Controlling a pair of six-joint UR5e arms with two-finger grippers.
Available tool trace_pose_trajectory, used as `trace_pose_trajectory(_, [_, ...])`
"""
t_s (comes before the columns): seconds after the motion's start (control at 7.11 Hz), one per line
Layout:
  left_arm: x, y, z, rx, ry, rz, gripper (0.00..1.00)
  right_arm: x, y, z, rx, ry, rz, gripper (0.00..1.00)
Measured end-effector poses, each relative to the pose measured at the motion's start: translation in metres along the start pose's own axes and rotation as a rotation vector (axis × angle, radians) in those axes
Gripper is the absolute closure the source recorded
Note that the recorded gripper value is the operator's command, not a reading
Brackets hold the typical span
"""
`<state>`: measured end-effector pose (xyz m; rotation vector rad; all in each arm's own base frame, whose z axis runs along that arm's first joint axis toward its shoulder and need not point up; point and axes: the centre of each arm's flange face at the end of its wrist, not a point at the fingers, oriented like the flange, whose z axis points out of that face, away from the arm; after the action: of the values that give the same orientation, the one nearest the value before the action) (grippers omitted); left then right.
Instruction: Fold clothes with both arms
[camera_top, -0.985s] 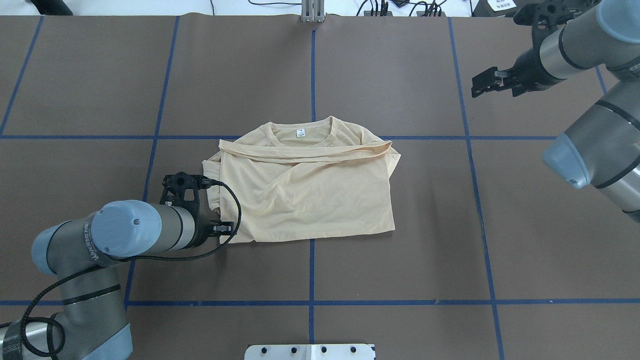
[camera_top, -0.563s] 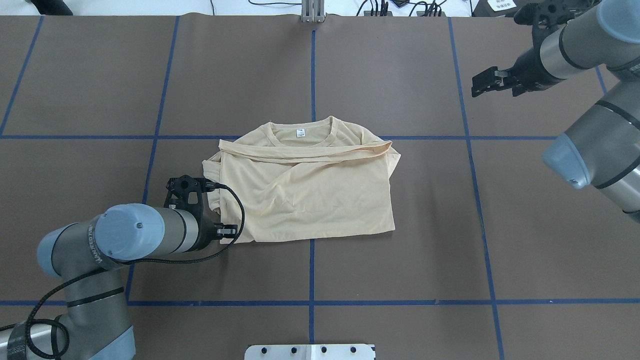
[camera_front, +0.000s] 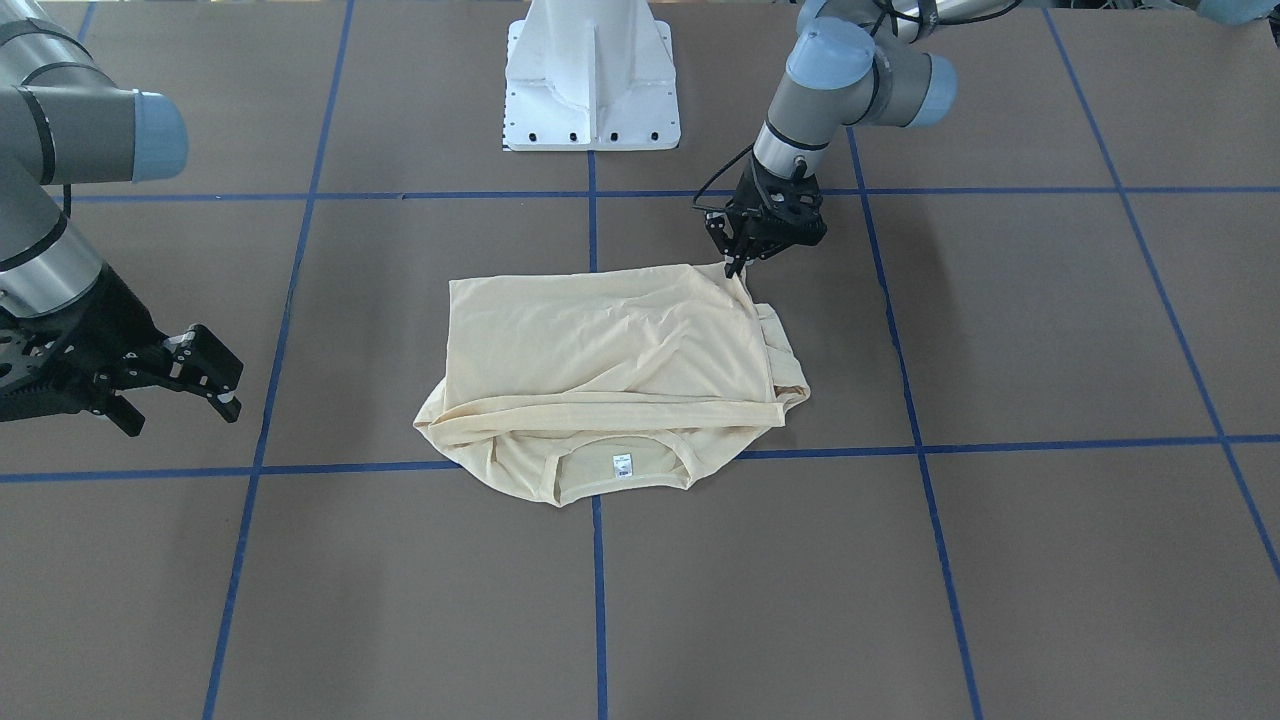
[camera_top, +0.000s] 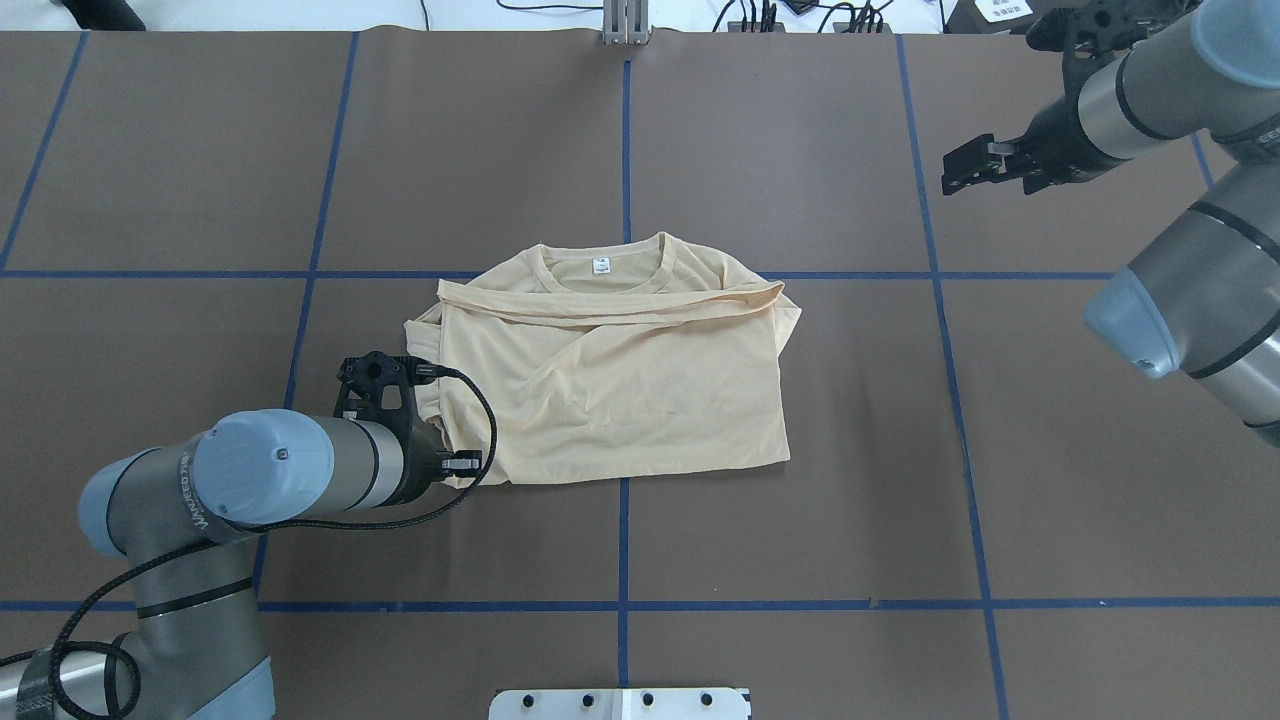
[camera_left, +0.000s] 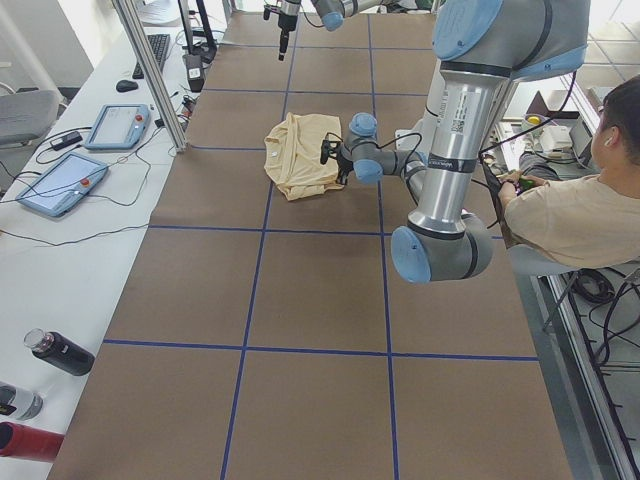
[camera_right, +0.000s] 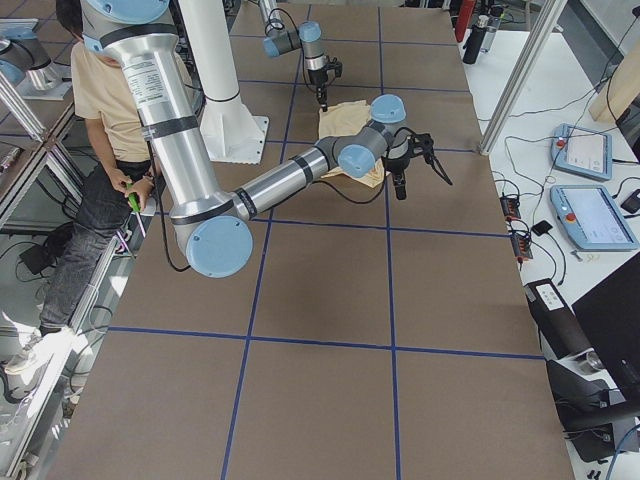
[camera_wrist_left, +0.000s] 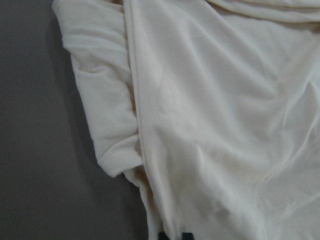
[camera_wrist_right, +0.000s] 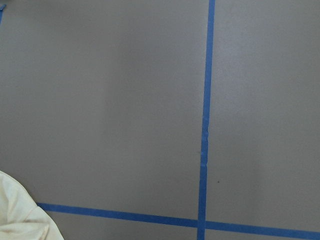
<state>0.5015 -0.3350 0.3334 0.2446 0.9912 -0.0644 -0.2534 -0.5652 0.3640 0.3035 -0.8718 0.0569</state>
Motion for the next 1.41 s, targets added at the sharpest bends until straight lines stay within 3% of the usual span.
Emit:
trace_pose_trajectory(0.28, [-0.033, -0.055, -0.005, 0.076, -0.058, 0.045, 1.00, -0.003, -0.001, 0.000, 0.002, -0.002, 0.001, 0.00])
trace_pose_trajectory(0.7, [-0.079, -0.182, 0.010, 0.193, -0.194, 0.097, 1.00, -0.009, 0.003, 0.004, -0.005, -0.006, 0.013, 0.00])
trace_pose_trajectory(0.84, [-0.076, -0.230, 0.019, 0.226, -0.219, 0.093, 1.00, -0.011, 0.004, 0.004, -0.006, -0.008, 0.021, 0.00])
trace_pose_trajectory(1.13, [-0.050, -0.317, 0.036, 0.300, -0.208, 0.101, 1.00, -0.020, 0.008, 0.006, -0.011, -0.017, 0.032, 0.00])
trace_pose_trajectory(1.27, [-0.048, -0.343, 0.042, 0.326, -0.198, 0.115, 0.01, -0.040, 0.012, 0.012, -0.007, -0.024, 0.045, 0.00])
trace_pose_trajectory(1.41, [-0.049, -0.356, 0.043, 0.340, -0.193, 0.135, 0.00, -0.081, 0.019, 0.022, 0.008, -0.032, 0.070, 0.00])
